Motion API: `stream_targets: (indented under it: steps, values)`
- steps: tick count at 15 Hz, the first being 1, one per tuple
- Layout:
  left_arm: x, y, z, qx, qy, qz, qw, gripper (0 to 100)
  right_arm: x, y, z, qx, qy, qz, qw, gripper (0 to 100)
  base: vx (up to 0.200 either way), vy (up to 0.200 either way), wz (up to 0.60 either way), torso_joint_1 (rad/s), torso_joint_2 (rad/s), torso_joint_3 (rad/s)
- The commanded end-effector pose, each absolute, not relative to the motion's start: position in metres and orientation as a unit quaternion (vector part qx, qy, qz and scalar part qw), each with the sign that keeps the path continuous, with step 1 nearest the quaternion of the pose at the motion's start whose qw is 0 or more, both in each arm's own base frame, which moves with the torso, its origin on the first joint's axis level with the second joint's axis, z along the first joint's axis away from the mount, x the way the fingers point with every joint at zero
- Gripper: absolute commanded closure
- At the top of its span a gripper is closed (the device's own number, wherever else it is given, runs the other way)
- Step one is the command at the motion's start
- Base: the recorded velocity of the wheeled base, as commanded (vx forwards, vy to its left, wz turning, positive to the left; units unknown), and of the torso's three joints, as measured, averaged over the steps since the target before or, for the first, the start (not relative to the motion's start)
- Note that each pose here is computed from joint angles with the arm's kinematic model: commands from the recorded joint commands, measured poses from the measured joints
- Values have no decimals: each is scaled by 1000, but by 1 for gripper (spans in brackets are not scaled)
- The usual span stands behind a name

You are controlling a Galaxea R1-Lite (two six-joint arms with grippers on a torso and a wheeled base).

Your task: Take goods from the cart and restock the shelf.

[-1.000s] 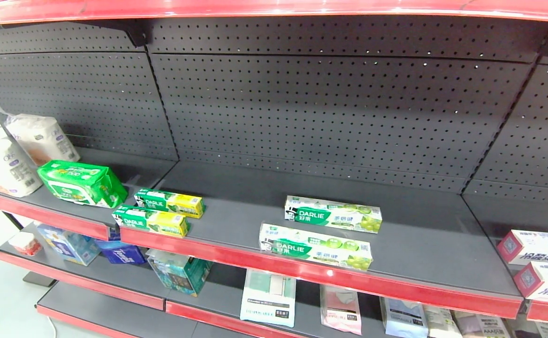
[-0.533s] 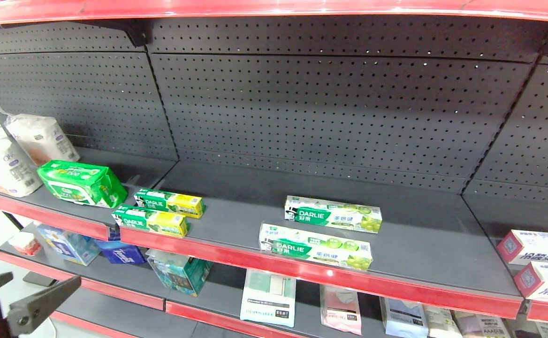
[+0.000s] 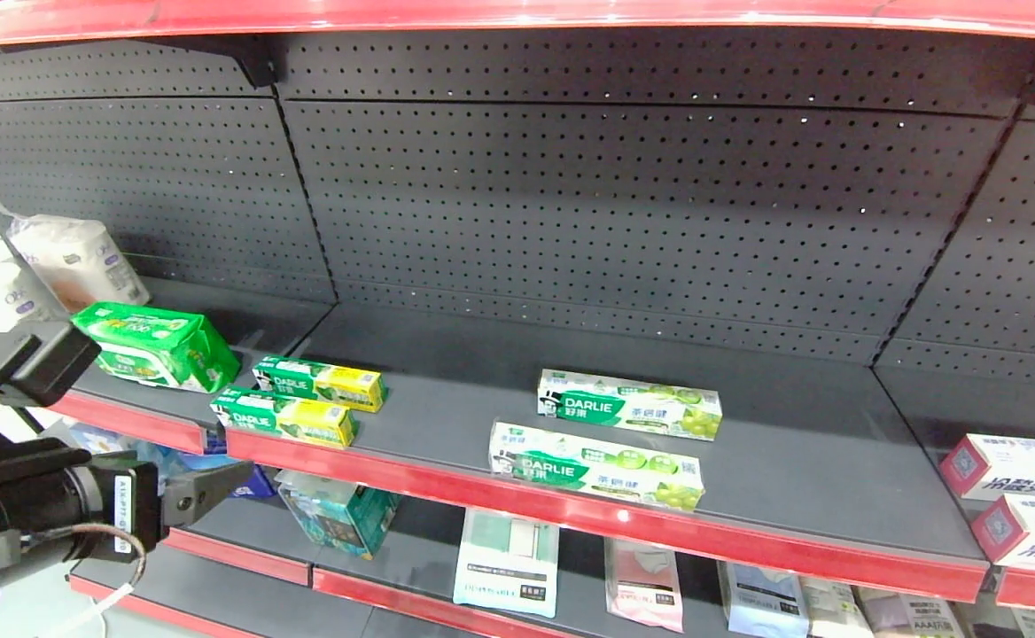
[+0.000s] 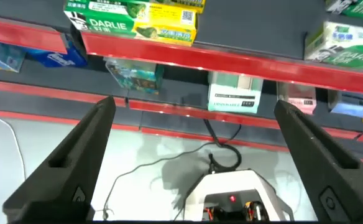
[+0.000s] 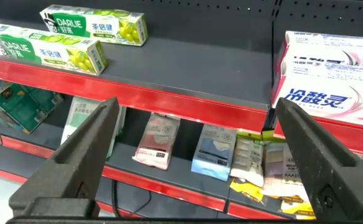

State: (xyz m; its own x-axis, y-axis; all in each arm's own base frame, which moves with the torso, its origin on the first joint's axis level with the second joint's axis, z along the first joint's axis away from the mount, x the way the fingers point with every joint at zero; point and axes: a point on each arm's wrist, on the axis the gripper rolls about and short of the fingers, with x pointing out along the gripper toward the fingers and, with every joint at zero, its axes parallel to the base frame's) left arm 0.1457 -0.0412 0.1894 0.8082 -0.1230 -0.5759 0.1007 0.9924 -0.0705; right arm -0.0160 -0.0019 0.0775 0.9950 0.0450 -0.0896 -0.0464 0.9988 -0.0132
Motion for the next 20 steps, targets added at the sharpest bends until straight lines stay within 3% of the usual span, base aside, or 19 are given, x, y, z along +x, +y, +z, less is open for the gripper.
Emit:
stream_targets:
  steps: [1,8,13,20]
  values:
    - [150,-43,186,-16,314,-57,948,0,-15,-2,78,-8,48,23,999,0,0,0,-600,2,2,-2]
    - [153,-41,184,-19,320,-54,946,0,-15,-2,78,-8,48,23,999,0,0,0,-600,4,4,3]
    - [157,-38,180,-20,333,-40,942,0,-15,-2,78,-7,48,23,999,0,0,0,0,0,0,0]
    - [196,-43,142,6,435,-18,900,0,-15,-2,78,-7,48,23,999,0,0,0,0,0,0,0]
